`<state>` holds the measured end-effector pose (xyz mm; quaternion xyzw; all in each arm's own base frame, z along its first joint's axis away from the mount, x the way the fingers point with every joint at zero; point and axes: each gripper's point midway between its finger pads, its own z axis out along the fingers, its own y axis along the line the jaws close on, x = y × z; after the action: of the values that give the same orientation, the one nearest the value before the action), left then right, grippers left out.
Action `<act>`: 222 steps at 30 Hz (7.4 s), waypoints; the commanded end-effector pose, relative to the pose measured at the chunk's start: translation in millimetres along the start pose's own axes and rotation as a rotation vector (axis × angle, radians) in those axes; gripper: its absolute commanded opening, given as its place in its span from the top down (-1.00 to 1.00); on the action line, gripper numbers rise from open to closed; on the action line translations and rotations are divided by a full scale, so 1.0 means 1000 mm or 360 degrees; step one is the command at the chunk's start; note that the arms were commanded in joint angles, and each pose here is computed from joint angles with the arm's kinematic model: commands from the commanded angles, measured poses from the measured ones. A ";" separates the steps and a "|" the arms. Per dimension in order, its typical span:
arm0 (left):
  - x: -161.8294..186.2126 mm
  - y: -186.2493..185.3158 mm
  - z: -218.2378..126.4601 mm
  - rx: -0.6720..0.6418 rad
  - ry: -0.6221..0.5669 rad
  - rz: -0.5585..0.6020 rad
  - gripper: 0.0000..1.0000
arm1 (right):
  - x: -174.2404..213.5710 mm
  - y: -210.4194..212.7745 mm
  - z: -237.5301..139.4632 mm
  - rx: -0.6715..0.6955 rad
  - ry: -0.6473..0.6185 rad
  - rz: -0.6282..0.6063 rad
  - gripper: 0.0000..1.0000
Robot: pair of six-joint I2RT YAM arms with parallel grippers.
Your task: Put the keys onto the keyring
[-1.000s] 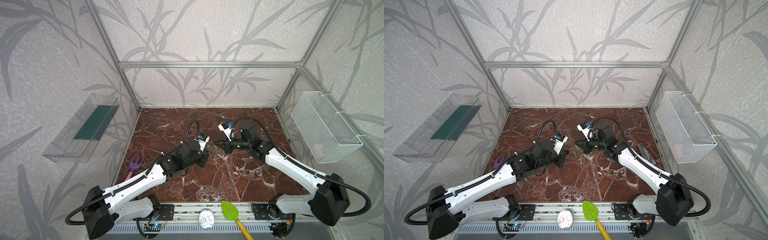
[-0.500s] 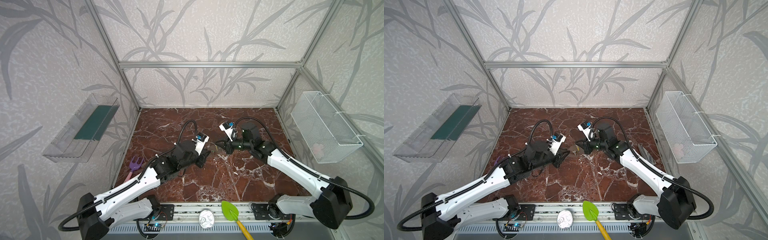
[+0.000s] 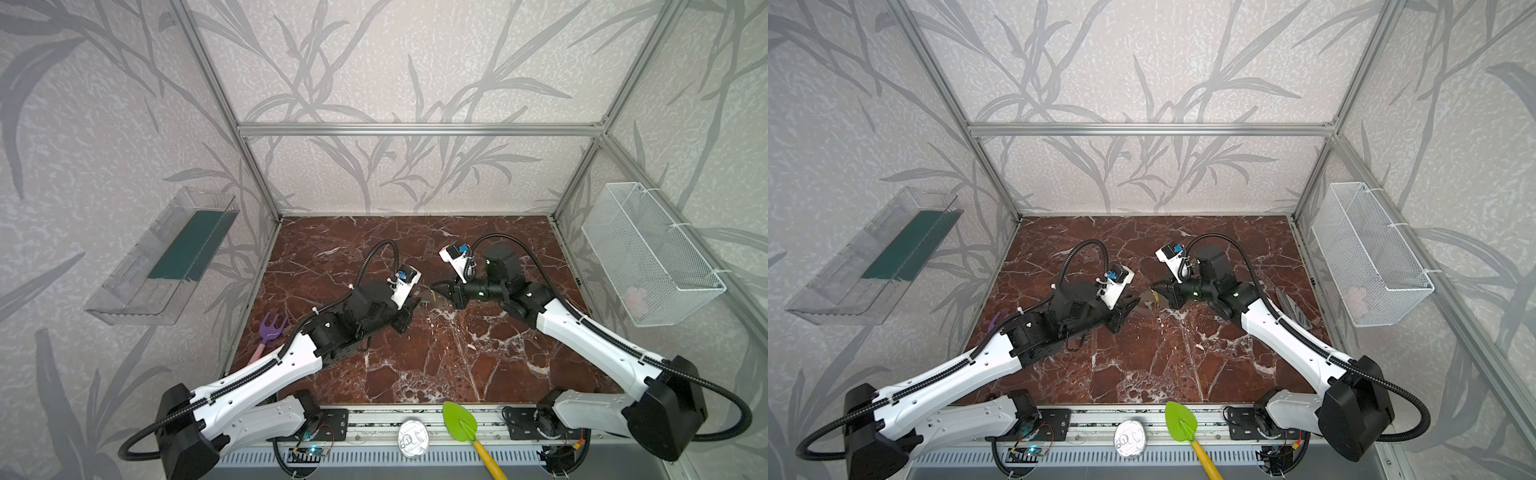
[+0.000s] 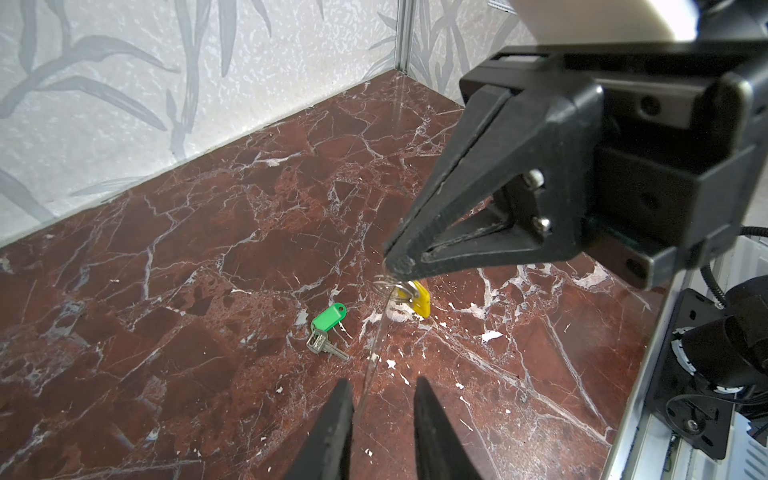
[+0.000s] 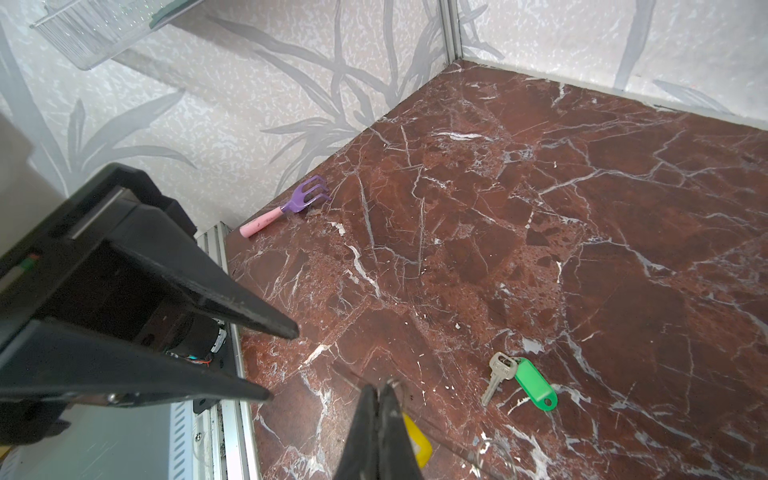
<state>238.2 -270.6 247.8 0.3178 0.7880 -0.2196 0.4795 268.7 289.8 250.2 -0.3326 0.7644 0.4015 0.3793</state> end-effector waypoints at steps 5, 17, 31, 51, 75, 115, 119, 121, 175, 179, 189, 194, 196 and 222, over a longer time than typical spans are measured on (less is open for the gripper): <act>-0.016 -0.008 0.002 0.0078 -0.0001 0.0111 0.39 | -0.022 0.013 -0.012 -0.0044 -0.0085 -0.0074 1.00; -0.020 0.007 0.016 -0.0026 0.0058 0.0125 0.34 | -0.023 0.018 -0.015 -0.0058 -0.0096 -0.0086 1.00; -0.007 -0.001 0.029 0.0082 0.0142 0.0137 0.36 | -0.023 0.020 -0.016 -0.0077 -0.0100 -0.0091 1.00; -0.007 -0.004 0.028 0.0136 0.0075 0.0172 1.00 | -0.019 0.026 -0.018 -0.0105 -0.0092 -0.0095 1.00; -0.015 -0.020 0.001 0.0280 -0.0086 0.0423 1.00 | -0.019 0.034 -0.020 -0.0169 -0.0042 -0.0110 1.00; -0.034 -0.016 -0.018 0.0223 -0.0294 0.0490 1.00 | -0.014 0.054 -0.025 -0.0185 -0.0034 -0.0225 1.00; -0.033 -0.018 -0.021 0.0241 -0.0294 0.0494 1.00 | -0.017 0.052 -0.024 -0.0167 -0.0039 -0.0224 1.00; -0.032 -0.019 -0.021 0.0252 -0.0295 0.0495 1.00 | -0.017 0.052 -0.023 -0.0167 -0.0039 -0.0223 1.00; -0.045 -0.053 -0.049 0.0543 -0.0523 0.0613 1.00 | -0.012 0.023 0.006 -0.0067 0.0068 -0.0120 1.00; -0.043 -0.056 -0.051 0.0571 -0.0533 0.0633 1.00 | -0.014 0.022 0.008 -0.0075 0.0076 -0.0149 1.00; -0.043 -0.061 -0.056 0.0617 -0.0576 0.0662 1.00 | -0.023 0.021 0.002 -0.0069 0.0048 -0.0289 1.00; -0.043 -0.061 -0.056 0.0615 -0.0577 0.0666 1.00 | -0.026 0.029 -0.002 -0.0135 0.0040 -0.0307 1.00; -0.043 -0.061 -0.056 0.0609 -0.0583 0.0668 1.00 | -0.024 0.030 -0.003 -0.0141 0.0047 -0.0311 1.00; -0.031 -0.045 -0.053 0.0464 -0.0585 0.0604 1.00 | -0.038 0.037 -0.045 0.0034 -0.0109 -0.0364 1.00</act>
<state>196.0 -273.6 288.4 0.4744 0.6053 -0.2709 0.5790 227.8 288.2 307.5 -0.4233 0.6998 0.3925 0.4208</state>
